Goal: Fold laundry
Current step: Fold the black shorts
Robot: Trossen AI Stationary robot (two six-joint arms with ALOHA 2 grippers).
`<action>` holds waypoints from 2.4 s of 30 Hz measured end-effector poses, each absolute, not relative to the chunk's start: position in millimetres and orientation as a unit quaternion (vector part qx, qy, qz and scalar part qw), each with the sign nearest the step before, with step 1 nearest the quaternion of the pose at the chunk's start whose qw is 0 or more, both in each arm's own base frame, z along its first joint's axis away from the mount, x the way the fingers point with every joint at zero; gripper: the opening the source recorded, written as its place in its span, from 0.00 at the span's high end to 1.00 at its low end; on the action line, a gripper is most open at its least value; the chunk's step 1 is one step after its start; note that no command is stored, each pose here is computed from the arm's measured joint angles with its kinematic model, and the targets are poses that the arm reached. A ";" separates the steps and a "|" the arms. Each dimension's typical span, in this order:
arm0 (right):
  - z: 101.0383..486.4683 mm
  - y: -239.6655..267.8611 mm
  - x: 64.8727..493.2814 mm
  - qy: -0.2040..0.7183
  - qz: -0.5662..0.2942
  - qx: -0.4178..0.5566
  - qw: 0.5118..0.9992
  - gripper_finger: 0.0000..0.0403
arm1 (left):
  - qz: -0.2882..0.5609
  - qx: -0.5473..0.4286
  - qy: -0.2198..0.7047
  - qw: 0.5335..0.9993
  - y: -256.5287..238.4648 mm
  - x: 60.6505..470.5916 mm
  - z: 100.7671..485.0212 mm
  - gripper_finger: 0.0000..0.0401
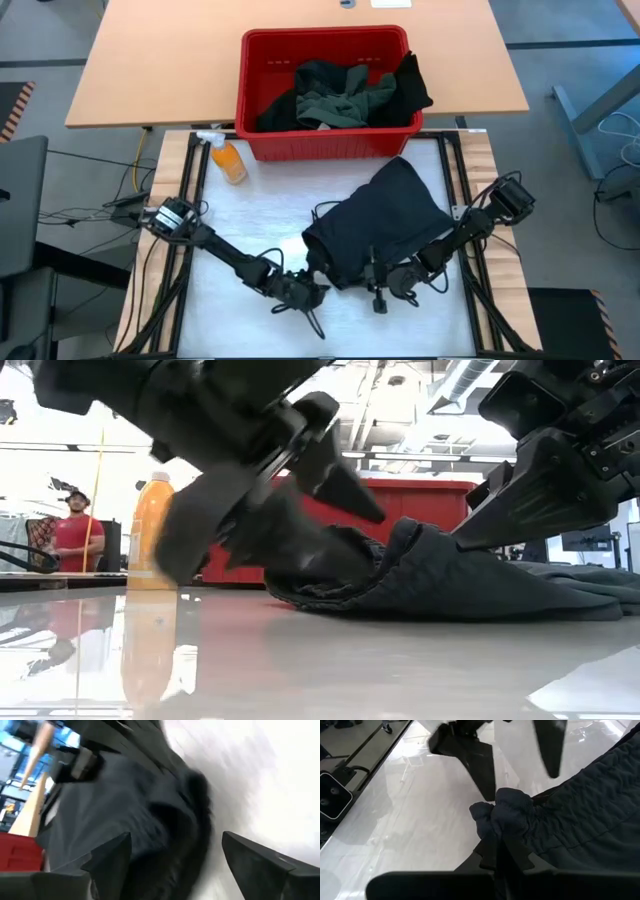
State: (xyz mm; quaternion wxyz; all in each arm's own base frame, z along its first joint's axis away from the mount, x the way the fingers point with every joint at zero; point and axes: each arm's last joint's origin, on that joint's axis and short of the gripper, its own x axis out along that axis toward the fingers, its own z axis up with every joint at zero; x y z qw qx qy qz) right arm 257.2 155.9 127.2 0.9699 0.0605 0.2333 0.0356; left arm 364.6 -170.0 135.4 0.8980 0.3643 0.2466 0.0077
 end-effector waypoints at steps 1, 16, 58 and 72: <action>127.5 155.2 257.8 0.231 0.035 0.062 0.970 0.94 | 0.011 0.355 0.239 0.904 -168.5 366.4 136.9 0.23; 133.2 144.5 266.0 0.193 -0.018 0.068 0.979 0.94 | -0.001 0.301 0.246 0.921 -148.5 376.1 135.9 0.23; 195.7 99.9 236.5 0.148 -0.239 0.056 0.958 0.53 | -0.034 0.297 0.400 0.867 -151.0 297.1 206.5 0.96; 240.5 101.9 238.7 0.123 -0.104 0.030 0.987 0.64 | 0.116 0.286 0.282 0.908 -107.0 280.8 347.6 0.96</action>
